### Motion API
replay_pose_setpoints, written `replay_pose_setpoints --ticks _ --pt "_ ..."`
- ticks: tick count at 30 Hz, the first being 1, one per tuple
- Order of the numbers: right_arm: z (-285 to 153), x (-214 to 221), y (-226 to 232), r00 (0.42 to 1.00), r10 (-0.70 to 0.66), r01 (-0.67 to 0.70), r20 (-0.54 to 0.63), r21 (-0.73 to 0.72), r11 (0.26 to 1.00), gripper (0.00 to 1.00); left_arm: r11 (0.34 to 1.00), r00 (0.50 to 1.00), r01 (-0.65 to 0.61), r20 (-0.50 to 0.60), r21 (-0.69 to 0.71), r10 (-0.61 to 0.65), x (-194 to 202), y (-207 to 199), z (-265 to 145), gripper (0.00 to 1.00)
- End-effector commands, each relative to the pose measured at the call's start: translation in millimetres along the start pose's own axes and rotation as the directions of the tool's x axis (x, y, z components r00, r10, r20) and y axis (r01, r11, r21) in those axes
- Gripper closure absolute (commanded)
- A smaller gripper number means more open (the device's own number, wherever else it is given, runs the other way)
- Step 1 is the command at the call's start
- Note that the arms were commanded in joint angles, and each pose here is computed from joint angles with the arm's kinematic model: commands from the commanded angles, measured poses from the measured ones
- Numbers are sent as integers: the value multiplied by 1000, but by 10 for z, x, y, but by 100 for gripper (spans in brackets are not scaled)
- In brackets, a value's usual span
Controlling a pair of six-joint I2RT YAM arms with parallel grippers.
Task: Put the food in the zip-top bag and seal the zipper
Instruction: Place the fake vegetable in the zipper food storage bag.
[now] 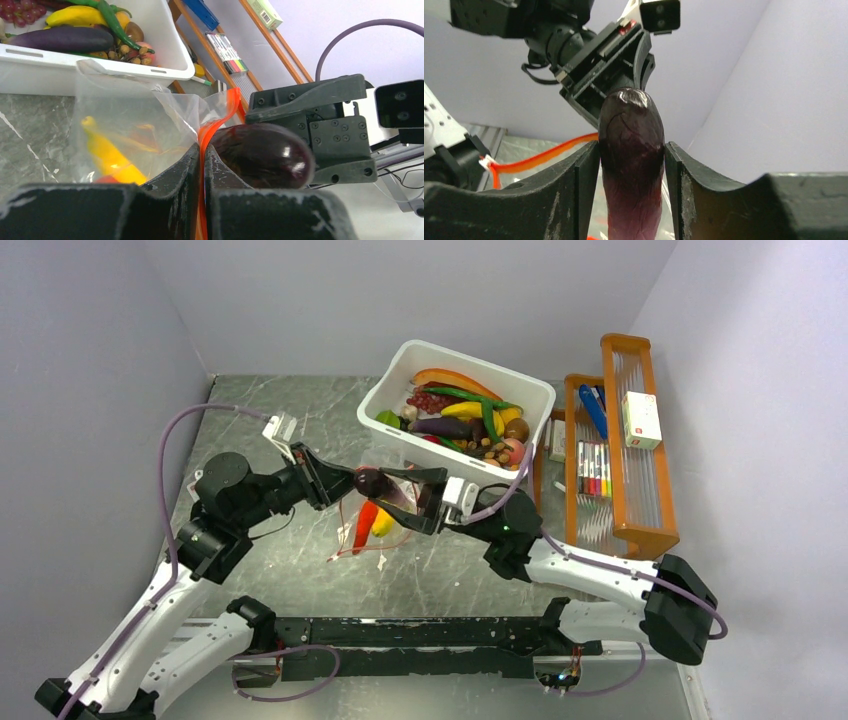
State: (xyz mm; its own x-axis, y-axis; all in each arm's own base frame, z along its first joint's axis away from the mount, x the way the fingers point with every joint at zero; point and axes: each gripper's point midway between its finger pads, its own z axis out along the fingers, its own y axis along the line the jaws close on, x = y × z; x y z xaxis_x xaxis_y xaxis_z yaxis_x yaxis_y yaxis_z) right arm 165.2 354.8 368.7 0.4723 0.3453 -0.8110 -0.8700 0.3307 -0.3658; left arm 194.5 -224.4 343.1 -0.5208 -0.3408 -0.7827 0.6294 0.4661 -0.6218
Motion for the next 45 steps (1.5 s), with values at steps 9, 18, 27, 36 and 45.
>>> replay_pose_setpoints --ticks 9,18,27,36,45 --pt "-158 706 174 937 -174 124 -302 -178 976 60 989 997 -74 -15 -128 73 34 339 74 93" --pt "-297 1006 316 841 -306 141 -447 -366 920 62 992 999 -51 -17 -118 49 91 349 80 93" --pt "-427 1109 459 799 -339 81 -497 -469 880 54 991 998 -66 -30 -114 63 95 348 92 93" --pt "-427 1218 377 689 -319 -24 -651 -460 887 42 991 997 -57 -58 -121 51 136 383 132 93" --pt "-237 570 320 818 -173 -36 -549 -348 937 36 989 997 -58 -53 -137 51 116 426 171 93"
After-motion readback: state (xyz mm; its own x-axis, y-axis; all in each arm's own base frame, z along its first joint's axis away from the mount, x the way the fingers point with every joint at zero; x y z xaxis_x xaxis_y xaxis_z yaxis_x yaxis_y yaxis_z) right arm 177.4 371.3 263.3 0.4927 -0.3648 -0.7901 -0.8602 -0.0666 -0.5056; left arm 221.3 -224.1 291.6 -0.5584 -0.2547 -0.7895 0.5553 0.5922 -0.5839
